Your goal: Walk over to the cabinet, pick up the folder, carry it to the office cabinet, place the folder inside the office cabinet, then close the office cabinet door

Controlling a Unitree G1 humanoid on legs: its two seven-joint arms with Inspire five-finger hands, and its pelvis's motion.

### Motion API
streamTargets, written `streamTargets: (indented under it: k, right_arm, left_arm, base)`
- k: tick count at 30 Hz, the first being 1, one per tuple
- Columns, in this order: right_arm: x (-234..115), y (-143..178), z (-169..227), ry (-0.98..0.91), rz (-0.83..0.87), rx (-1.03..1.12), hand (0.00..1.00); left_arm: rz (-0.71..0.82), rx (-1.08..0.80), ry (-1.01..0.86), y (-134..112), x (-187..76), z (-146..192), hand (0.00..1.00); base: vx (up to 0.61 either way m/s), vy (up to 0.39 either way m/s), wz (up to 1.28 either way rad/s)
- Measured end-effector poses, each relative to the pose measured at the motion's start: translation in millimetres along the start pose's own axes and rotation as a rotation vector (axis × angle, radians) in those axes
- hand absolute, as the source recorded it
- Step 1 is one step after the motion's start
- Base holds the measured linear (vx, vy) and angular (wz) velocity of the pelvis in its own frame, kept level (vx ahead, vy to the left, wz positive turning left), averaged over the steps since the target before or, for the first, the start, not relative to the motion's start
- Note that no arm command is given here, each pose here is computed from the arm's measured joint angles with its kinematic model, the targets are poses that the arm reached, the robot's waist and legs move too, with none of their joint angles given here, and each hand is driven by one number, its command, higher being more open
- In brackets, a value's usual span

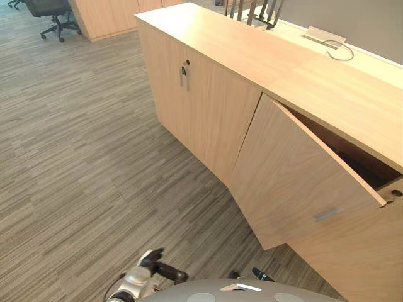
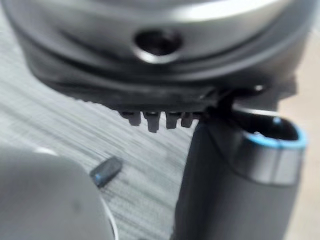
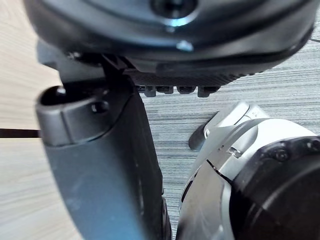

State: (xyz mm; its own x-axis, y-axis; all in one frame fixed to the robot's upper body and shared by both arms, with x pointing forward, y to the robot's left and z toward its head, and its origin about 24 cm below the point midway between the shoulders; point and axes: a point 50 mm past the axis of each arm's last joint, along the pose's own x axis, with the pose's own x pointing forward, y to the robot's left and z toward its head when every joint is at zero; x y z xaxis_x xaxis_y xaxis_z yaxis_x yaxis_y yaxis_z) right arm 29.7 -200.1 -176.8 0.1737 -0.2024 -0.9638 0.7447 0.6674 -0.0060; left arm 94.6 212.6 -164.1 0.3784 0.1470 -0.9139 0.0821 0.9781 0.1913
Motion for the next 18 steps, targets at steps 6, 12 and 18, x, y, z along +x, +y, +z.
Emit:
streamTargets:
  k: [6,12,18]
  right_arm:
    - [0.5,-15.4,8.9,-0.013,-0.028,0.056,1.00]
    - [1.0,-9.2,10.0,-0.015,-0.004,0.032,1.00]
    - [1.0,0.8,12.2,-0.038,0.014,-0.041,1.00]
  left_arm:
    - [0.159,-0.578,0.127,10.3,-14.2,-56.2,1.00]
    - [0.196,-0.859,0.177,-10.5,-20.3,-74.5,1.00]
    - [0.244,-0.782,0.174,-6.6,-19.7,-70.6,1.00]
  base:
    - [-0.05,-0.021,-0.32]
    - [-0.03,0.113,-0.55]
    - [-0.05,0.116,-0.70]
